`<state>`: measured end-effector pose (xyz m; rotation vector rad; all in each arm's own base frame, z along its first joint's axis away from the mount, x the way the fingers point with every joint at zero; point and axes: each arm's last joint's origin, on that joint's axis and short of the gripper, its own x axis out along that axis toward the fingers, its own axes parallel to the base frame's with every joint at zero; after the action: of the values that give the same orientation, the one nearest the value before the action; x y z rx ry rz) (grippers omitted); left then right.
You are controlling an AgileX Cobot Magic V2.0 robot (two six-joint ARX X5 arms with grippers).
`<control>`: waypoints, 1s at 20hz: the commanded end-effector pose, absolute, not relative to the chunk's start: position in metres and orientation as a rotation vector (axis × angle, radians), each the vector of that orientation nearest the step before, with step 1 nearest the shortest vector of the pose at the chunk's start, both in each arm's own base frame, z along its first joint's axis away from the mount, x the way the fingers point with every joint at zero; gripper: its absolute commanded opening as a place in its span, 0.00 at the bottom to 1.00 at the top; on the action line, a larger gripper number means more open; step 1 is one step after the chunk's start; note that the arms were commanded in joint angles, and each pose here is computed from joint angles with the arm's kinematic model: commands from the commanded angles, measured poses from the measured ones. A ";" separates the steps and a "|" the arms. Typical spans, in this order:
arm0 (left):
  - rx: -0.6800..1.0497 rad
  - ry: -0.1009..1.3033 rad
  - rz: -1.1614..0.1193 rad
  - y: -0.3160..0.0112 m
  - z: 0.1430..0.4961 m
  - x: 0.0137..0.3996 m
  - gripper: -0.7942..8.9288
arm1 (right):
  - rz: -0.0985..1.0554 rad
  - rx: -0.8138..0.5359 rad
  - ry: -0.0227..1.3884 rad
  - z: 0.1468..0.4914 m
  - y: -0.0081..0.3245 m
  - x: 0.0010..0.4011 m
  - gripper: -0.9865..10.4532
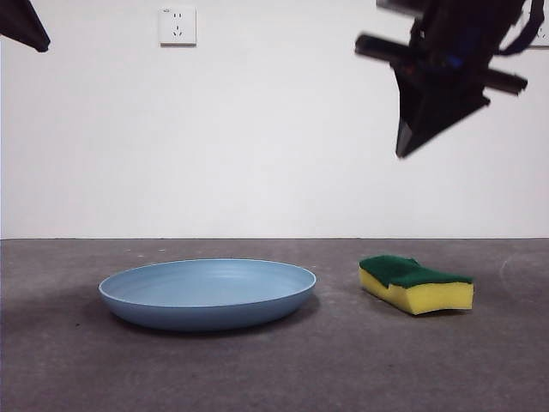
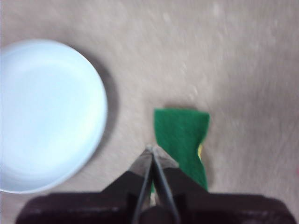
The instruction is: Pick up the plate,pick up the cloth,clean the plate with the cloth
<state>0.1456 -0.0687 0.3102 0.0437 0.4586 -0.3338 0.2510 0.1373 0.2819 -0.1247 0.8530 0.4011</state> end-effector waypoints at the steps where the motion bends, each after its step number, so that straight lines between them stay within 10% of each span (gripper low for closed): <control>1: 0.060 0.440 -0.333 -0.069 0.304 0.148 0.07 | 0.437 -0.109 0.774 0.289 0.141 0.237 0.08; 10: 0.014 0.327 -0.316 -0.064 0.247 0.139 0.07 | 0.476 -0.065 0.482 0.263 0.122 0.162 0.08; 20: -0.070 0.282 -0.388 -0.062 0.214 0.129 0.08 | 0.482 -0.055 0.485 0.231 0.098 0.131 0.09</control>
<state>0.1291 -0.0620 0.2142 -0.0616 0.2872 -0.3861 0.1316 0.0974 0.2324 -0.0660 0.4859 0.4814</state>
